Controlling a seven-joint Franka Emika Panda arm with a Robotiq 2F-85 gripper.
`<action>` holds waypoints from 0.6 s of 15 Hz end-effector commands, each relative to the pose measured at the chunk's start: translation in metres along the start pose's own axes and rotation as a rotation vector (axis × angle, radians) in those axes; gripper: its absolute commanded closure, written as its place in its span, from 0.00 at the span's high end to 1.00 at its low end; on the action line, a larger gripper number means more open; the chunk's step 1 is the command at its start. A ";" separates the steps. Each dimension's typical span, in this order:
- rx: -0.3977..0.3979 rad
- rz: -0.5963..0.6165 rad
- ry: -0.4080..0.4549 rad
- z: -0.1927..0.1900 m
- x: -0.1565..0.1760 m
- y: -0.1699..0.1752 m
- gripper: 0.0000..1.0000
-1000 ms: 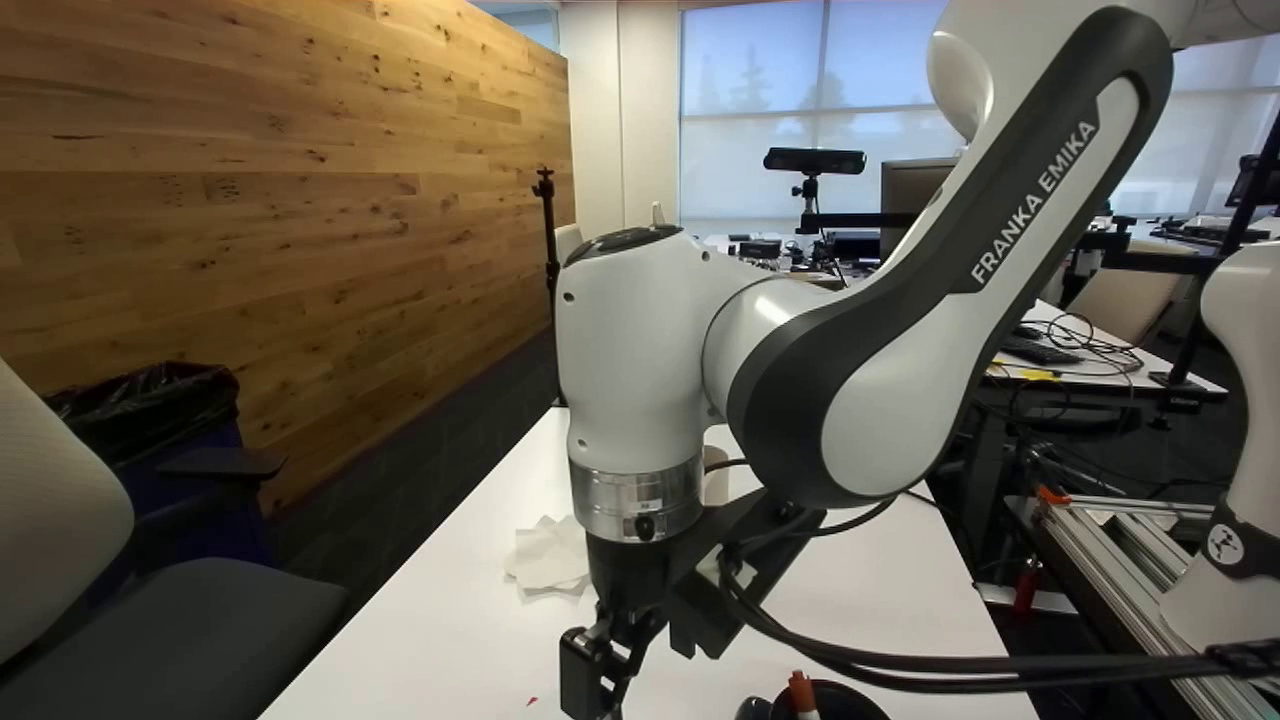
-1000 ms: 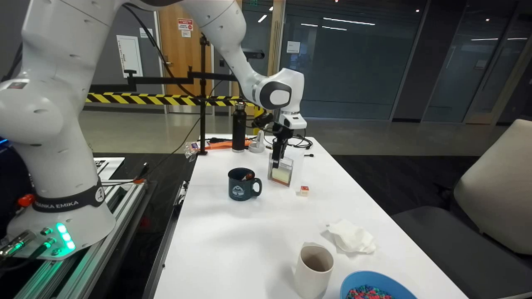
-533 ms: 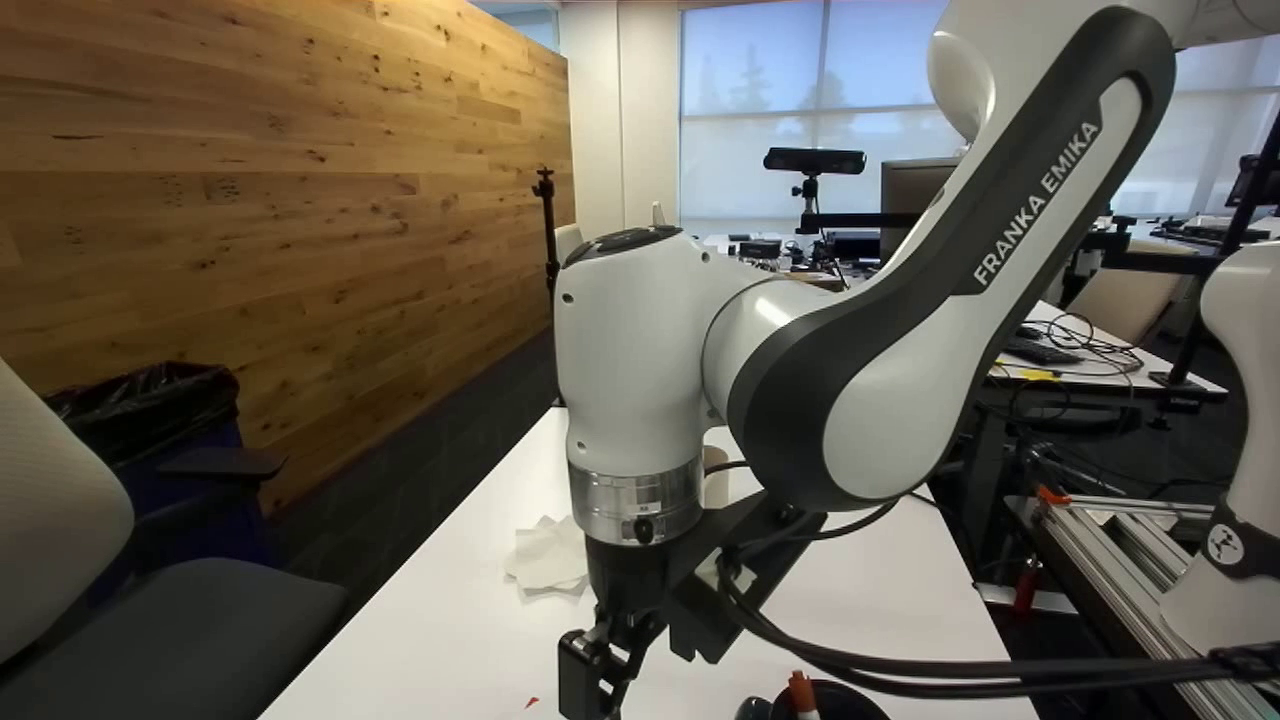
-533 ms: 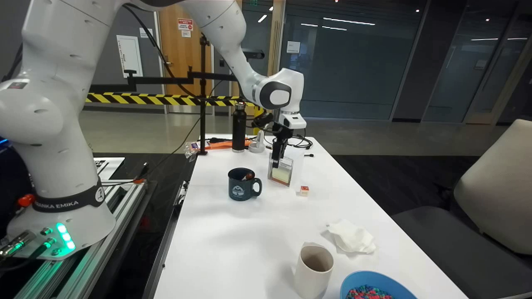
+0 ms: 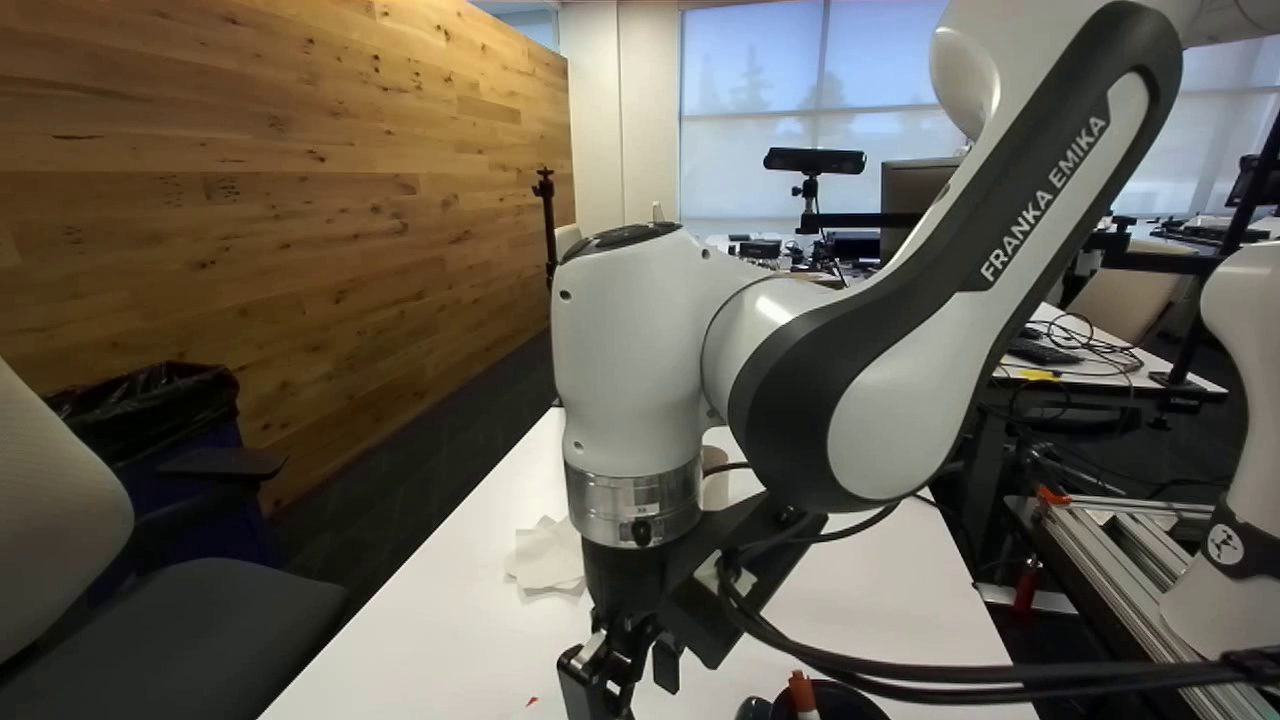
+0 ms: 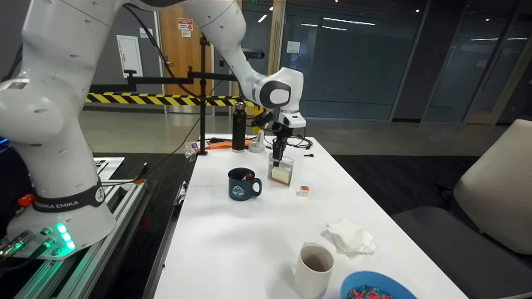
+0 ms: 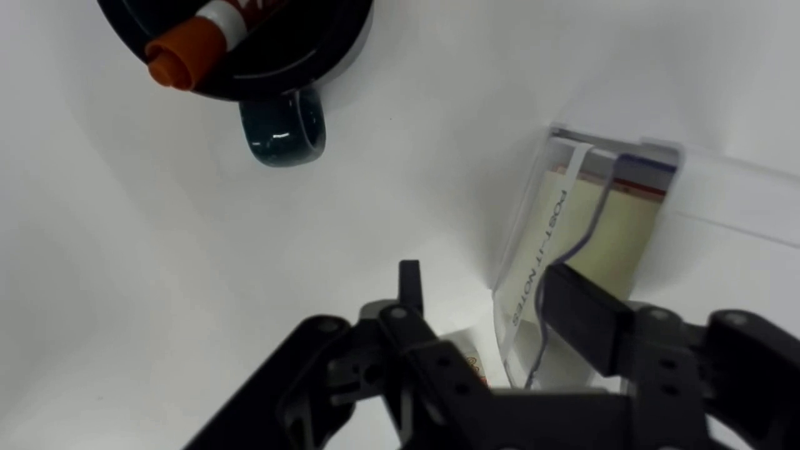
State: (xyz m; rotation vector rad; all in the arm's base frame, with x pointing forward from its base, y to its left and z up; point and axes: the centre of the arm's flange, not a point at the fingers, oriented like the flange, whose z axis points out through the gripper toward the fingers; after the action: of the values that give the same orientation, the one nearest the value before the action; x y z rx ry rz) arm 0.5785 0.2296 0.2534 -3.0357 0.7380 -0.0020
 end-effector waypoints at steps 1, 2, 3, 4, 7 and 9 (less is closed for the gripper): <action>-0.002 0.016 0.000 0.006 0.002 -0.006 0.24; -0.003 0.016 -0.001 0.006 0.002 -0.005 0.16; -0.003 0.017 -0.002 0.006 0.002 -0.005 0.10; -0.004 0.017 -0.003 0.007 0.002 -0.005 0.02; -0.007 0.018 -0.006 0.009 0.001 -0.004 0.00; -0.007 0.019 -0.006 0.008 0.002 -0.004 0.01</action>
State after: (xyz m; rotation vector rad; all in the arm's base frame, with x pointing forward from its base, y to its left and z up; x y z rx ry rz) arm 0.5778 0.2295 0.2481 -3.0400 0.7390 0.0096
